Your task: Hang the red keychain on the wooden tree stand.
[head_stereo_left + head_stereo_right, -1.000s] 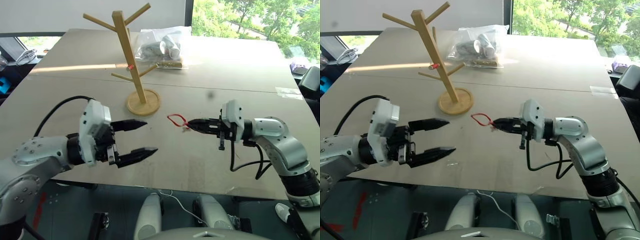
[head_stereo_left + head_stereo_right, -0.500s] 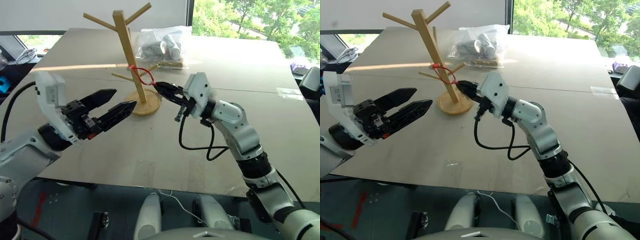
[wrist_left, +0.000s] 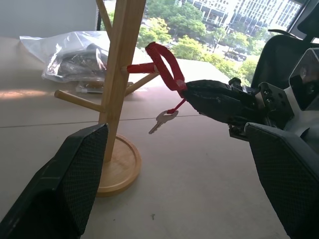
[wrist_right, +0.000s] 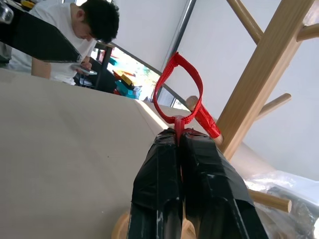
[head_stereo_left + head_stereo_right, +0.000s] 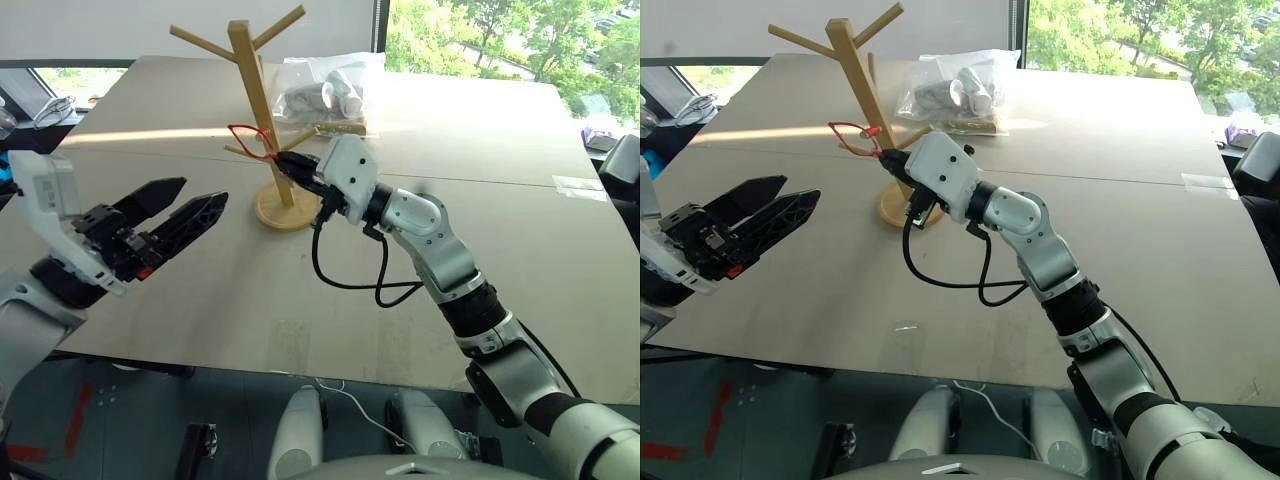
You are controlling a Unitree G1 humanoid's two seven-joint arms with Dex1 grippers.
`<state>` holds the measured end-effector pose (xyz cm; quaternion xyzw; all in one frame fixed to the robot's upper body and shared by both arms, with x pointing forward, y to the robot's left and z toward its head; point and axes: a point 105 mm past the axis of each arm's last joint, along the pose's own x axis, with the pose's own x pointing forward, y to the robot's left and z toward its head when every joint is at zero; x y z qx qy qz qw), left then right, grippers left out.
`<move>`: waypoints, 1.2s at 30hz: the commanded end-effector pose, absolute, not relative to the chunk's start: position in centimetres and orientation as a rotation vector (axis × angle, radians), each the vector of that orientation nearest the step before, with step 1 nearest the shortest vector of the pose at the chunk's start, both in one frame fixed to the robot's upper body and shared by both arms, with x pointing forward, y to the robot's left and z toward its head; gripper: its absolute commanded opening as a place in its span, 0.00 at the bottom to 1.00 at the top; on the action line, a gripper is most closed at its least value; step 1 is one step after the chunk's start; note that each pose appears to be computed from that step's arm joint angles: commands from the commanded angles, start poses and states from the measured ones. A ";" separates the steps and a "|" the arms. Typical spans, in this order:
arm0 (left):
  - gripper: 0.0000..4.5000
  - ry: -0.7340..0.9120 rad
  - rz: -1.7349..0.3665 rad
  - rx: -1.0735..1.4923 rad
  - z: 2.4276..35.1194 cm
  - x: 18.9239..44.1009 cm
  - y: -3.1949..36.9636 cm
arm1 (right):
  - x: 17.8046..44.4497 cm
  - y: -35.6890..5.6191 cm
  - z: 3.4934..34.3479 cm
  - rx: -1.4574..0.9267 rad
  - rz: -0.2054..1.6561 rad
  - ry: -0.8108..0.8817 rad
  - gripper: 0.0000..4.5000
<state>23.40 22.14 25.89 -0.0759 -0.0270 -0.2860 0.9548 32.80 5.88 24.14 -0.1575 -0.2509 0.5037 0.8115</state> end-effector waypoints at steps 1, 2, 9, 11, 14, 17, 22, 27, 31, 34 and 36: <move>1.00 -0.117 -0.576 -0.127 27.1 23.1 22.5 | 32.6 5.7 25.6 -0.347 1.049 -0.600 0.01; 1.00 -0.118 -0.578 -0.126 27.1 23.1 22.5 | 32.7 5.7 25.5 -0.351 1.045 -0.595 0.01; 1.00 -0.124 -0.600 -0.120 27.2 23.4 22.5 | 33.6 6.0 24.5 -0.404 1.019 -0.533 0.01; 1.00 -0.123 -0.603 -0.117 27.1 23.5 22.5 | 33.8 5.9 24.1 -0.422 1.012 -0.513 0.01; 1.00 -0.124 -0.605 -0.113 27.1 23.6 22.7 | 34.2 5.8 23.6 -0.427 1.000 -0.478 0.01; 1.00 -0.126 -0.609 -0.112 27.1 23.7 22.8 | 34.3 5.5 23.3 -0.428 1.004 -0.458 0.01; 1.00 -0.059 -0.587 -0.056 26.3 24.4 23.5 | 34.5 3.7 23.1 -0.455 1.045 -0.425 0.41; 1.00 -0.036 -0.587 -0.008 26.3 25.1 24.0 | 34.8 0.7 23.4 -0.482 1.067 -0.388 0.95; 1.00 0.010 -0.610 0.054 26.3 25.6 24.5 | 33.8 -1.8 25.0 -0.361 1.165 -0.305 0.99; 1.00 0.028 -0.637 0.090 26.6 26.0 24.8 | 32.4 -3.3 26.7 -0.260 1.261 -0.260 0.99; 1.00 0.028 -0.650 0.104 27.0 26.2 25.0 | 31.3 -3.8 27.3 -0.237 1.330 -0.236 0.99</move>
